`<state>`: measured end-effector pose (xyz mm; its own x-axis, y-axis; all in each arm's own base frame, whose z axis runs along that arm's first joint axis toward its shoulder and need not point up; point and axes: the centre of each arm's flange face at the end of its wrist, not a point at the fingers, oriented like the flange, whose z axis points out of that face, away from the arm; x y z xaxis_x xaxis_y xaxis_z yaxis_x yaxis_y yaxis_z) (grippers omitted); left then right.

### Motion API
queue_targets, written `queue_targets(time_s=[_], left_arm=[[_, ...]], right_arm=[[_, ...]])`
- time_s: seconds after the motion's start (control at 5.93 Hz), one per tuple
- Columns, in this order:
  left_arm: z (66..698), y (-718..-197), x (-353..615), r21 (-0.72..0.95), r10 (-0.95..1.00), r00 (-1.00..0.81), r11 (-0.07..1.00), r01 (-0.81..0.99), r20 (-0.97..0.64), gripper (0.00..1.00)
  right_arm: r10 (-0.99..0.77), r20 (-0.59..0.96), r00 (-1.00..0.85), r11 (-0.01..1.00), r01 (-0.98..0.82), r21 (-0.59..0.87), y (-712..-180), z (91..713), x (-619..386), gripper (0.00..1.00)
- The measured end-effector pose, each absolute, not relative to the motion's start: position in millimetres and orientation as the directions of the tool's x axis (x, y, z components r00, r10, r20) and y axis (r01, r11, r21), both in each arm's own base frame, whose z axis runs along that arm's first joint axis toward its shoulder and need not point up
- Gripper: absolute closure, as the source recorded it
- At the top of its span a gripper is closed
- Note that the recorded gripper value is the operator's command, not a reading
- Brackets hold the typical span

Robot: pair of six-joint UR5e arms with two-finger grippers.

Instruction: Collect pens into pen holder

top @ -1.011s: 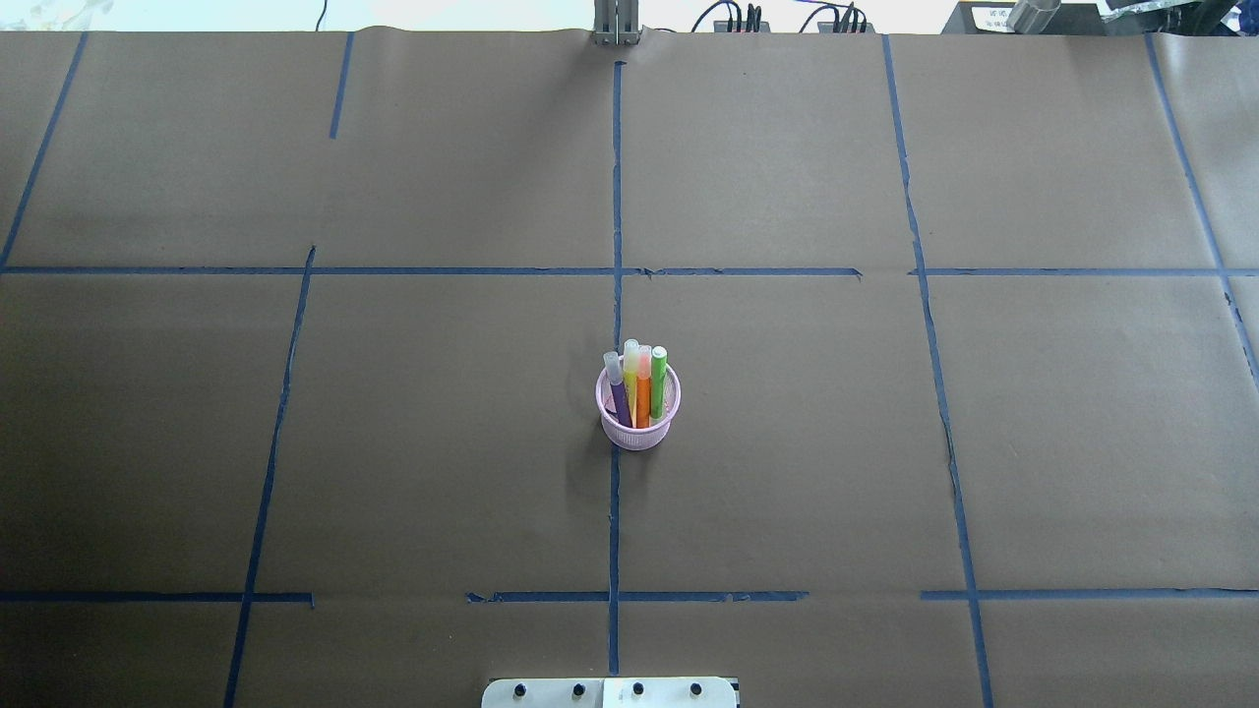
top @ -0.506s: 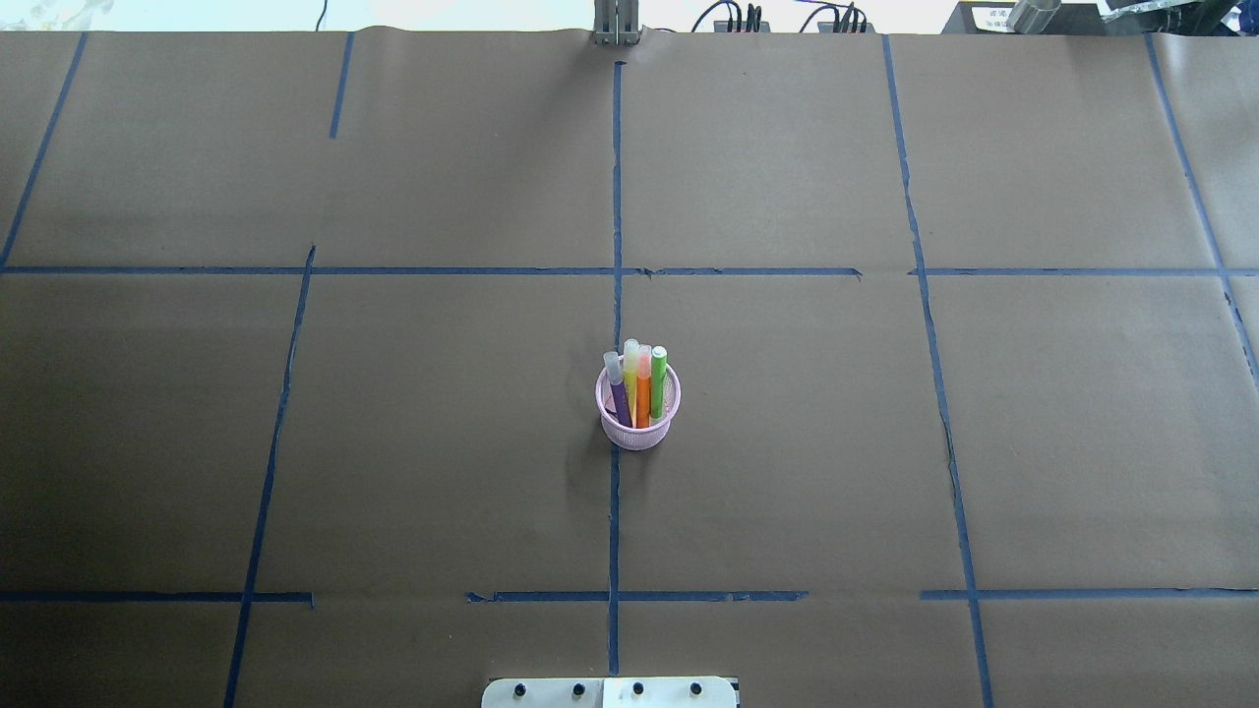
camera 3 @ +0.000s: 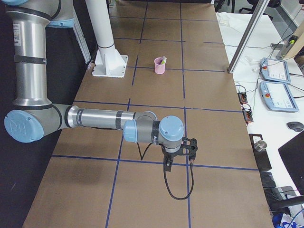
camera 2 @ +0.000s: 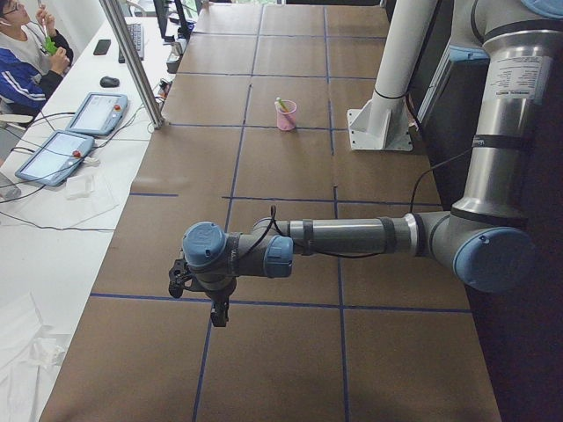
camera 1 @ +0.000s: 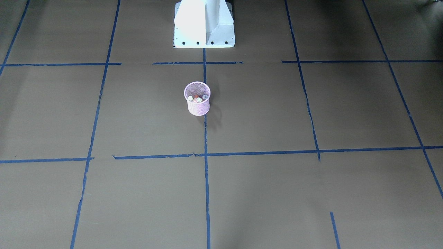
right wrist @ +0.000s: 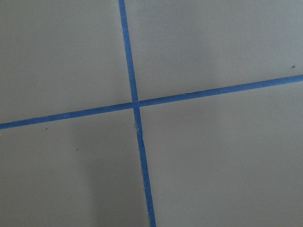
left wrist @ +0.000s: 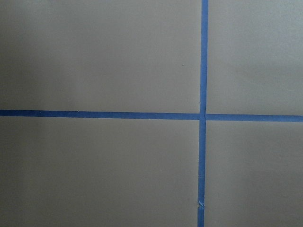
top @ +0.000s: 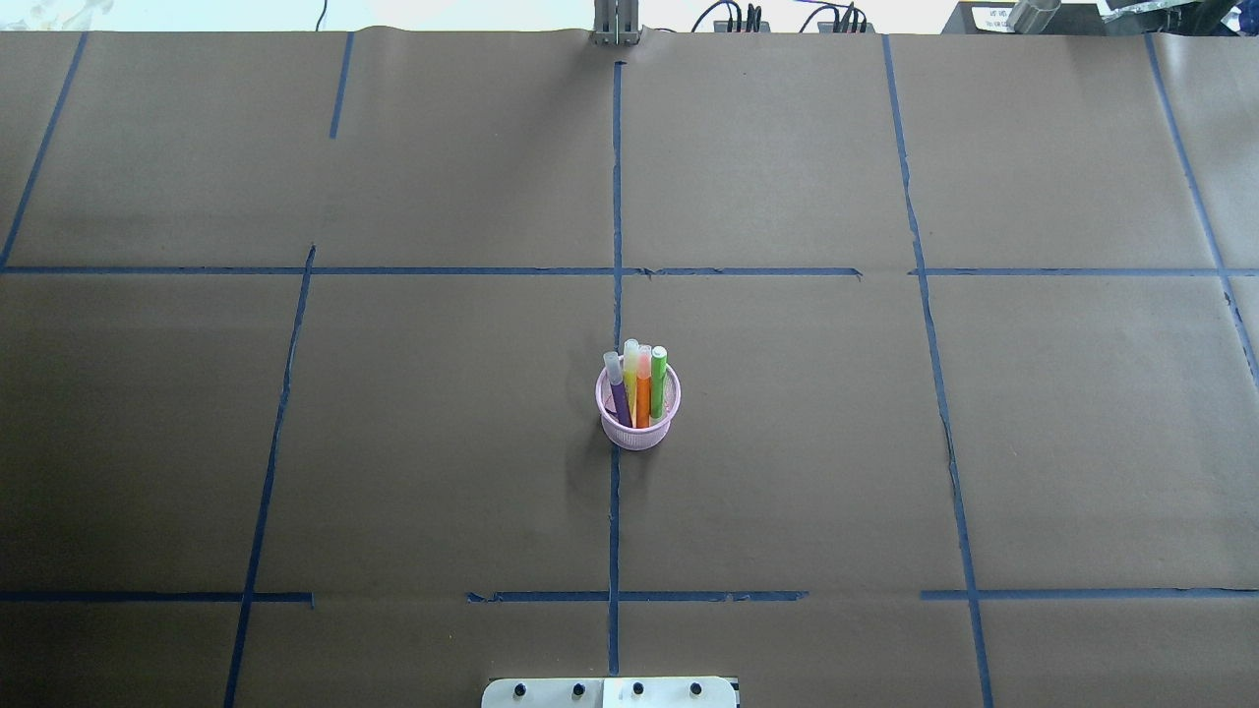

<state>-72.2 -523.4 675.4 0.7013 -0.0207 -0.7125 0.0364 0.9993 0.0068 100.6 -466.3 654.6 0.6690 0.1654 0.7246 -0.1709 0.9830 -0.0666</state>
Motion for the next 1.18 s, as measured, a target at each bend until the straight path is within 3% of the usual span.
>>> queue_targets(time_s=[0.51, 1.18], left_arm=[[645.7, -493.1, -69.5, -0.017, -0.035, 0.706, 0.999, 0.032, -0.708, 0.00], [668.1, -486.6, -65.2, -0.046, -0.032, 0.711, 0.999, -0.001, -0.703, 0.00]], right_arm=[[0.180, 0.724, 0.666, 0.981, -0.172, -0.085, -461.8, 660.5, 99.8, 0.00], [0.190, 0.735, 0.651, 0.980, -0.171, -0.102, -456.2, 669.2, 98.1, 0.00]])
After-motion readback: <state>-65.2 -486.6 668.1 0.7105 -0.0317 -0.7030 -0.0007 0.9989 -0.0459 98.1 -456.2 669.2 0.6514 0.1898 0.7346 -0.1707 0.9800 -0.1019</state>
